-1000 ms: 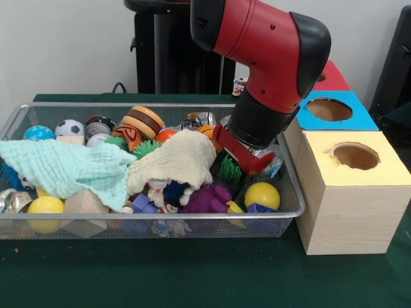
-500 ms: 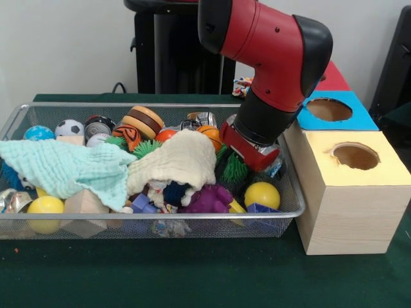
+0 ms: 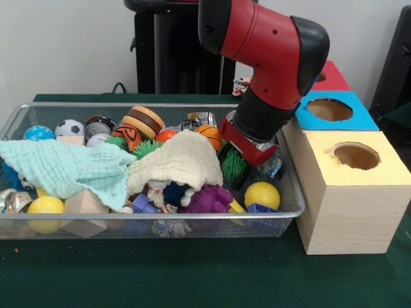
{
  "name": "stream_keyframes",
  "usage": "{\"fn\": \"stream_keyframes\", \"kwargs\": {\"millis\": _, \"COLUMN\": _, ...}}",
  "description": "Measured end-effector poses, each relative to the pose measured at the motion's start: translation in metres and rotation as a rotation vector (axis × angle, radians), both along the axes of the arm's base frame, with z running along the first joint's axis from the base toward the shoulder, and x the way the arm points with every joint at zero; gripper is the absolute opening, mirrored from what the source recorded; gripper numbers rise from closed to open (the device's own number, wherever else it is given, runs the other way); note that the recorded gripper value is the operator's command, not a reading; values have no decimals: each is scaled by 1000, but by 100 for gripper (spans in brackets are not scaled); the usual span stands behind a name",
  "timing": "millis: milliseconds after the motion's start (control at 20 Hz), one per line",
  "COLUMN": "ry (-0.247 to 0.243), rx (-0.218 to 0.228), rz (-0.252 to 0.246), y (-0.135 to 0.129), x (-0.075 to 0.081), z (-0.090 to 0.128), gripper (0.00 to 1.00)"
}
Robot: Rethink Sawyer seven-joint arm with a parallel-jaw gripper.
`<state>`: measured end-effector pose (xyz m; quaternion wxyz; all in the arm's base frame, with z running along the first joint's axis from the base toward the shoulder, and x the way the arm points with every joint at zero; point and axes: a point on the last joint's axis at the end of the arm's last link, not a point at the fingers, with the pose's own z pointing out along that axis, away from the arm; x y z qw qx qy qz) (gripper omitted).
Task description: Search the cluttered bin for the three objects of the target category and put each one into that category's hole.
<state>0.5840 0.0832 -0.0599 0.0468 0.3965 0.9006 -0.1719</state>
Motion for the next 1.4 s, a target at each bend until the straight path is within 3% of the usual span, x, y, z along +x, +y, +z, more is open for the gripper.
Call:
{"fn": "stream_keyframes", "kwargs": {"millis": 850, "ry": 2, "rx": 18, "rz": -16, "y": 8, "x": -12, "z": 21, "gripper": 100}}
{"fn": "stream_keyframes", "kwargs": {"millis": 1400, "ry": -27, "rx": 28, "rz": -2, "y": 21, "x": -6, "z": 41, "gripper": 100}}
